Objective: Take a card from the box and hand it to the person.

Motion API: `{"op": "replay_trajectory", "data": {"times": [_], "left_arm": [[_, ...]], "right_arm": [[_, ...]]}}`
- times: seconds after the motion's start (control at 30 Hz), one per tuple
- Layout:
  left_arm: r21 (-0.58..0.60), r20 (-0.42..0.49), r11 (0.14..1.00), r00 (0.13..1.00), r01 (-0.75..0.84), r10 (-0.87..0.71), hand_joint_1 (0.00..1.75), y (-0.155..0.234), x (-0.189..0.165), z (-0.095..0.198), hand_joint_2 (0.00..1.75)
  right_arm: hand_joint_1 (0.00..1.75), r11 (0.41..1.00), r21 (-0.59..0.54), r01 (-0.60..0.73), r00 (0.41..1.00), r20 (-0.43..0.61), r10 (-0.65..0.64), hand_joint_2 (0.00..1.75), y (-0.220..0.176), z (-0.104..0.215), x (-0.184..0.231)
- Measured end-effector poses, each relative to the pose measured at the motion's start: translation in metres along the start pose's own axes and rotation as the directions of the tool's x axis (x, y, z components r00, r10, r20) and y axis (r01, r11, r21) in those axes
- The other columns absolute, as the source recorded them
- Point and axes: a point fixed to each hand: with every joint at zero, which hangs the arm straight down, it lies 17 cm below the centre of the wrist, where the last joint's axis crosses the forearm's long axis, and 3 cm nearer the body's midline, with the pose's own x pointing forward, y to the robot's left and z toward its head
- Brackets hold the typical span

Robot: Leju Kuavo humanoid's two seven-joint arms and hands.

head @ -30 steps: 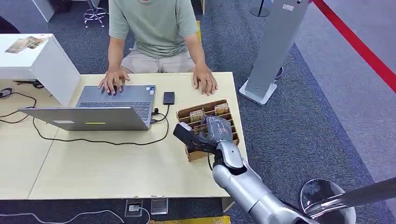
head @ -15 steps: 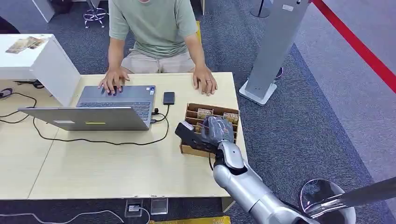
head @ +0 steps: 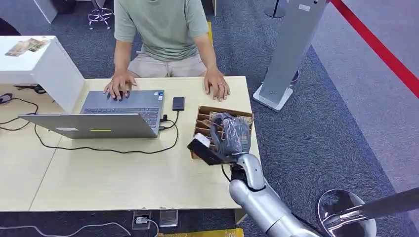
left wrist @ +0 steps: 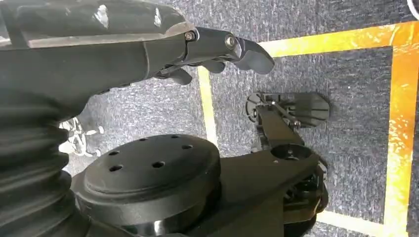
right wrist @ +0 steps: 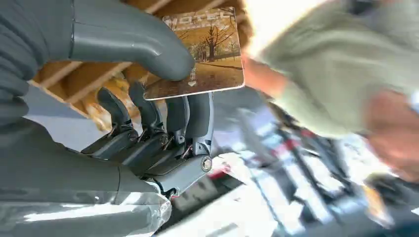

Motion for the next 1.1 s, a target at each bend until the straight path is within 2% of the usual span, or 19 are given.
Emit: {"op": "replay_trajectory", "data": {"times": [0.07, 0.13, 0.3, 0.47, 0.8, 0.9, 1.1], "left_arm": [[0.001, -0.001, 1.000, 1.000, -0.003, 0.003, 0.00, 0.000, 0.000, 0.000, 1.75], [0.001, -0.001, 1.000, 1.000, -0.004, 0.004, 0.00, 0.000, 0.000, 0.000, 1.75], [0.000, 0.001, 1.000, 1.000, 0.004, -0.004, 0.00, 0.000, 0.000, 0.000, 1.75], [-0.015, 0.002, 1.000, 1.000, 0.023, -0.023, 0.00, -0.003, 0.003, 0.000, 1.75], [-0.020, 0.004, 0.998, 0.998, 0.063, -0.063, 0.00, -0.006, 0.017, 0.001, 1.75], [-0.016, 0.001, 0.998, 0.998, 0.058, -0.058, 0.00, -0.005, 0.016, 0.000, 1.75], [-0.015, -0.003, 0.999, 0.999, 0.050, -0.050, 0.00, -0.005, 0.014, 0.000, 1.75]], "right_arm": [[1.45, 0.999, -0.028, 0.029, 0.997, 0.066, -0.028, 1.75, -0.007, 0.003, 0.015], [1.45, 0.997, -0.058, 0.054, 0.997, 0.061, -0.050, 1.75, -0.016, 0.003, 0.014], [1.45, 0.988, -0.099, 0.122, 0.990, -0.062, -0.128, 1.75, -0.027, 0.000, -0.015], [1.45, 0.985, -0.061, 0.163, 0.960, -0.222, -0.173, 1.75, -0.017, -0.022, -0.048], [1.45, 0.995, 0.055, 0.080, 0.948, -0.313, -0.058, 1.75, -0.026, -0.104, -0.071], [1.45, 0.995, 0.090, 0.041, 0.946, -0.323, -0.010, 1.75, -0.029, -0.121, -0.071], [1.45, 0.985, 0.159, -0.063, 0.941, -0.320, 0.112, 1.75, -0.025, -0.134, -0.069]]}}
